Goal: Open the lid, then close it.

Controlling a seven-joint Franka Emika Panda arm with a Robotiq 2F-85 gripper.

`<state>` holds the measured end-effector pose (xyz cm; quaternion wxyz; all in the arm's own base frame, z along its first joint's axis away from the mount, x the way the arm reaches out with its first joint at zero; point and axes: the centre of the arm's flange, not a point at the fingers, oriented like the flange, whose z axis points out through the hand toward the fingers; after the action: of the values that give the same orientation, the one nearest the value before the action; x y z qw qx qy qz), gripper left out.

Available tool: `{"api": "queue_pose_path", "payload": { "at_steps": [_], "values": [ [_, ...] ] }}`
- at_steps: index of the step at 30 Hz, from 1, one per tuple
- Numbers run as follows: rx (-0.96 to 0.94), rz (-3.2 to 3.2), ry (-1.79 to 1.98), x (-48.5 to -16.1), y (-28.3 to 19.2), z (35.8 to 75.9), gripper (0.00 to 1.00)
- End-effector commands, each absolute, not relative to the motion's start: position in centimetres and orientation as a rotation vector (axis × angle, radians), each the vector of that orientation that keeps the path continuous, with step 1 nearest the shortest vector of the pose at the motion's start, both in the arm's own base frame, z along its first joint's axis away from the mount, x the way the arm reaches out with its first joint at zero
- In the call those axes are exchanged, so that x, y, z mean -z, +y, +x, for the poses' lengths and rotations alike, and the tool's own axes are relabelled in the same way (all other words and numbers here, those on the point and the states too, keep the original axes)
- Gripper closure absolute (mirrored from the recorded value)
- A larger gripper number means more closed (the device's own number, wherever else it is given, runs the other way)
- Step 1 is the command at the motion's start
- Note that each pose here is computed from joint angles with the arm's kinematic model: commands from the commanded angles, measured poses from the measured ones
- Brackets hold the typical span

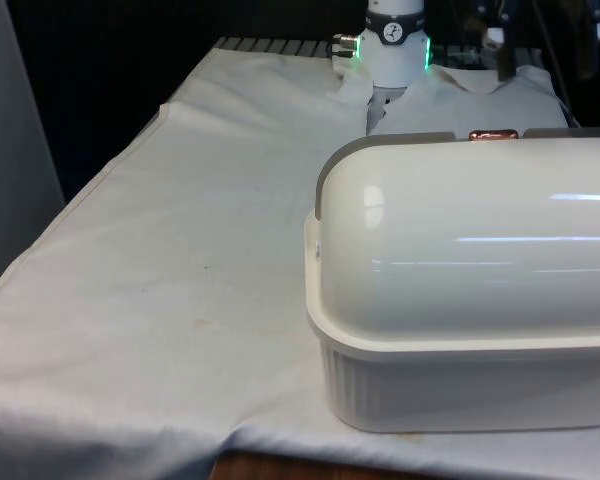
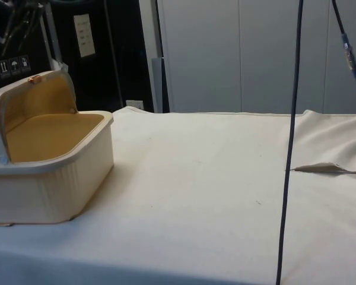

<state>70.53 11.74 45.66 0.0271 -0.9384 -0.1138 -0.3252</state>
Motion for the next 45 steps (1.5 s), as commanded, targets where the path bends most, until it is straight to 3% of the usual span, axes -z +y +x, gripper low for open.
{"api": "queue_pose_path", "payload": {
  "at_steps": [1, 7, 8, 10, 13, 45],
  "values": [
    [1.005, -2.901, -0.351, -45.7, 11.7, 70.5, 0.38],
    [1.003, -2.899, -0.352, -45.7, 11.7, 70.5, 0.68],
    [1.007, -2.900, -0.353, -45.7, 11.7, 70.5, 0.68],
    [1.006, -2.902, -0.352, -45.7, 11.7, 70.6, 0.84],
    [1.004, -2.900, -0.354, -45.5, 11.7, 70.5, 0.99],
    [0.897, -2.936, -0.349, -41.4, 11.3, 70.2, 1.00]
  ]
}}
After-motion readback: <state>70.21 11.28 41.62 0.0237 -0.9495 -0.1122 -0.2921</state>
